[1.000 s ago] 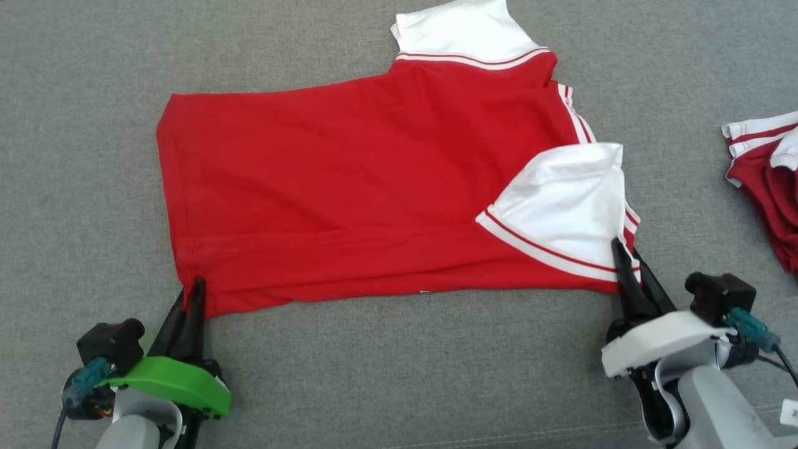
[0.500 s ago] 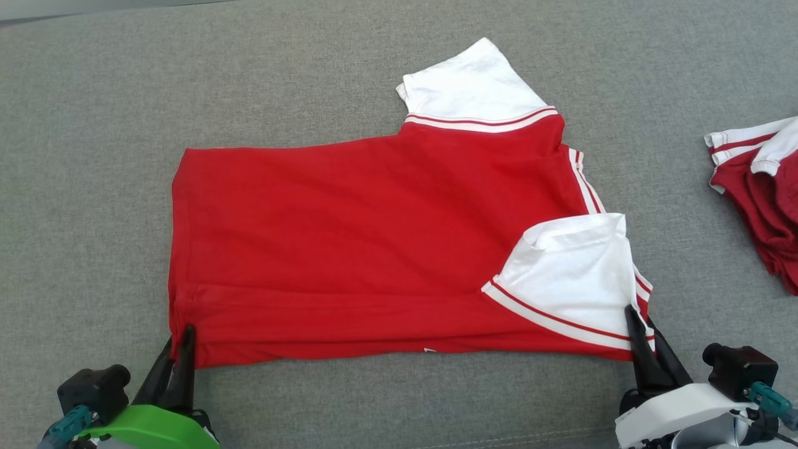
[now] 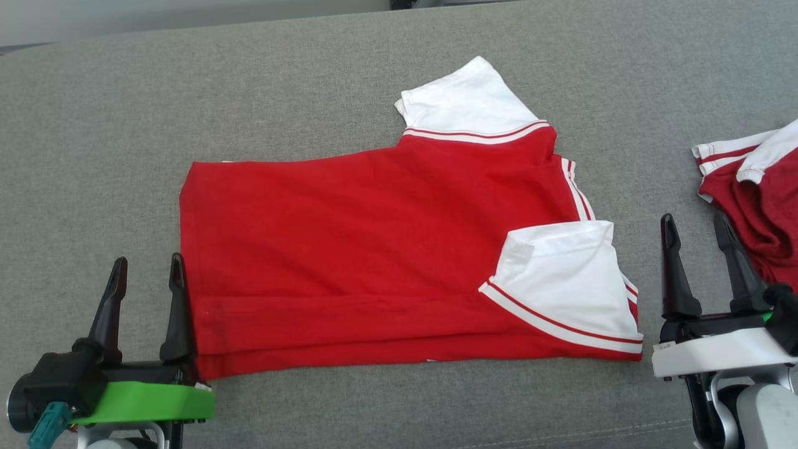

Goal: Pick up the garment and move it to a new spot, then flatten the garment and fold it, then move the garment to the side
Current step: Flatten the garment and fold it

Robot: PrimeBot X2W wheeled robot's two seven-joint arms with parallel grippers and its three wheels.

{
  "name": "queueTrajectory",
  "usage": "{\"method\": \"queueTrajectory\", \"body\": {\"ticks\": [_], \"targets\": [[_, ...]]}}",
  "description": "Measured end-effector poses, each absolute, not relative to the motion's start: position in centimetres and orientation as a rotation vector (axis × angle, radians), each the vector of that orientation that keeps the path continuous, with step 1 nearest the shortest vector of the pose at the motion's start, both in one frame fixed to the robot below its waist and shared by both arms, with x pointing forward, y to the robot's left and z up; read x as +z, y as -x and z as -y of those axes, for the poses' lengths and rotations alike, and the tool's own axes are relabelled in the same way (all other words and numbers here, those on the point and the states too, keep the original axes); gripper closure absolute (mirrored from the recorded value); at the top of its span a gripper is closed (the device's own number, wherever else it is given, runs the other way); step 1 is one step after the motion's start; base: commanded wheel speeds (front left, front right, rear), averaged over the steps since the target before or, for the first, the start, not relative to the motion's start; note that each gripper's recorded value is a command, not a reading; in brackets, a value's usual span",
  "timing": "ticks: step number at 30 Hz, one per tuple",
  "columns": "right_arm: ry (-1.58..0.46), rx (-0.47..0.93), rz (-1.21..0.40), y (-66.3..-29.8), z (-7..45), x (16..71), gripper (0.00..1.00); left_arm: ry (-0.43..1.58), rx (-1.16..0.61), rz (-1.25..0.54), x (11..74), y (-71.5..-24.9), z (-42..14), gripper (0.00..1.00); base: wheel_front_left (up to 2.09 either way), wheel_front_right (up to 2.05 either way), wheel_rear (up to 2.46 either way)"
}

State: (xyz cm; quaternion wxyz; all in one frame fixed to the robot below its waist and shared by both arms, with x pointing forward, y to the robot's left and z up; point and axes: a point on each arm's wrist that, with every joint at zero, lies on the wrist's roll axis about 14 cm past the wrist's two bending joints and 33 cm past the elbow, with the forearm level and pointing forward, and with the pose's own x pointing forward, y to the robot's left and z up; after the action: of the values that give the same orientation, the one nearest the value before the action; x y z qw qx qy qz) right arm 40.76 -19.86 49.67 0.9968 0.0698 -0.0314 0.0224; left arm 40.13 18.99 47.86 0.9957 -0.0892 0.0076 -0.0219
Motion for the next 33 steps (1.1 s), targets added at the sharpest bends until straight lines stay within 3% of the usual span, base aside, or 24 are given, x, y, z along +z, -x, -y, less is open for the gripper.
{"method": "queueTrajectory", "body": {"ticks": [17, 25, 33], "targets": [[-0.136, 0.110, 0.091, -41.2, 18.0, 51.3, 0.00, 0.134, -0.070, 0.034, 49.3, -40.6, -18.6, 0.00, 0.00, 0.00, 0.00], [-0.146, 0.129, 0.094, -42.4, 17.3, 51.2, 0.00, 0.113, -0.148, 0.032, 50.5, -45.0, -18.0, 0.00, 0.00, 0.00, 0.00], [-0.166, 0.147, 0.071, -44.4, 16.5, 49.6, 0.00, 0.149, -0.199, -0.199, 45.6, -51.1, -18.3, 0.00, 0.00, 0.00, 0.00]]}}
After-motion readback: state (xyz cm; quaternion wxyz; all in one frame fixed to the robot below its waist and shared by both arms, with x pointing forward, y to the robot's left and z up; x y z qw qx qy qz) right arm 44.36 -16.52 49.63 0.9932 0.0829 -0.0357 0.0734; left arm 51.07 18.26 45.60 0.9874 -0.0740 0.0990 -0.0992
